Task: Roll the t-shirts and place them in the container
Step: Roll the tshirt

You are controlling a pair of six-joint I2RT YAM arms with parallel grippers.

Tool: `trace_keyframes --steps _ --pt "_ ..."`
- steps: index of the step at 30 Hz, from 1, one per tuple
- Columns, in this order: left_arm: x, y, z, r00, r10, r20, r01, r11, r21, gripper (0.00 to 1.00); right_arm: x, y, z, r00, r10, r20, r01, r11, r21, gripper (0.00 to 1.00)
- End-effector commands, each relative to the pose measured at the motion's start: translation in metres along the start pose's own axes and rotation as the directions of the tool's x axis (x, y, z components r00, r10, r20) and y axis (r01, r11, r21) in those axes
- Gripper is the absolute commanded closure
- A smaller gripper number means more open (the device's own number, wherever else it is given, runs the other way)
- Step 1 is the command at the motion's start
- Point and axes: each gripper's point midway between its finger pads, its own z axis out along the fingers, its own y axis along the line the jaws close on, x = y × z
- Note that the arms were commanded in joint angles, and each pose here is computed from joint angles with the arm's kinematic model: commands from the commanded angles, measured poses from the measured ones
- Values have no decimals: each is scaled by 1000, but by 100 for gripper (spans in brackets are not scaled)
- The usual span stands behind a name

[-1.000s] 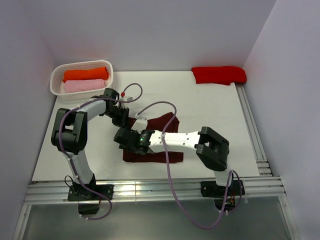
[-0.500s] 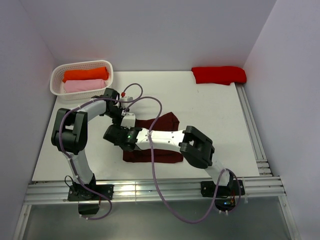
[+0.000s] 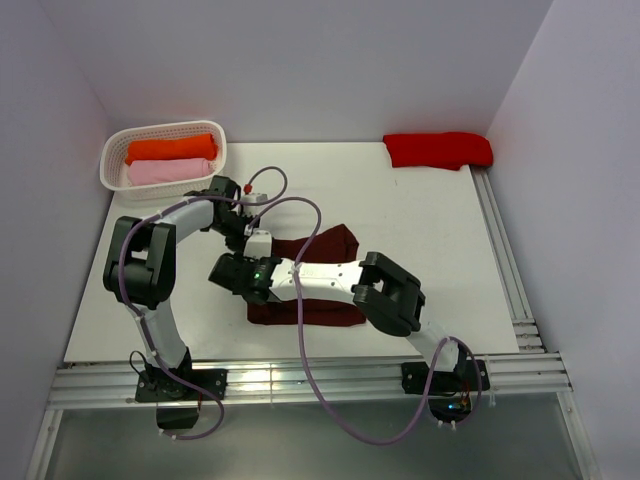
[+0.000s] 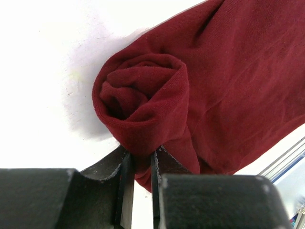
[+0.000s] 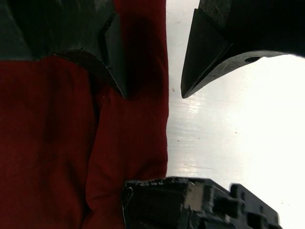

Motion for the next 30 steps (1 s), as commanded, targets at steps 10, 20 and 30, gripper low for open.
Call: trace_keyframes --steps 10,20,30 --pt "-28 -3 -2 996 64 66 -63 998 -23 64 50 -26 -3 988 -107 -112 120 986 114 47" --pt "-52 -28 -19 988 109 108 -118 990 80 37 55 -31 -6 991 -38 -125 47 996 71 66" --pt "-67 -57 -58 982 110 151 -152 942 300 30 30 -35 -16 952 263 -155 -295 925 -241 73"
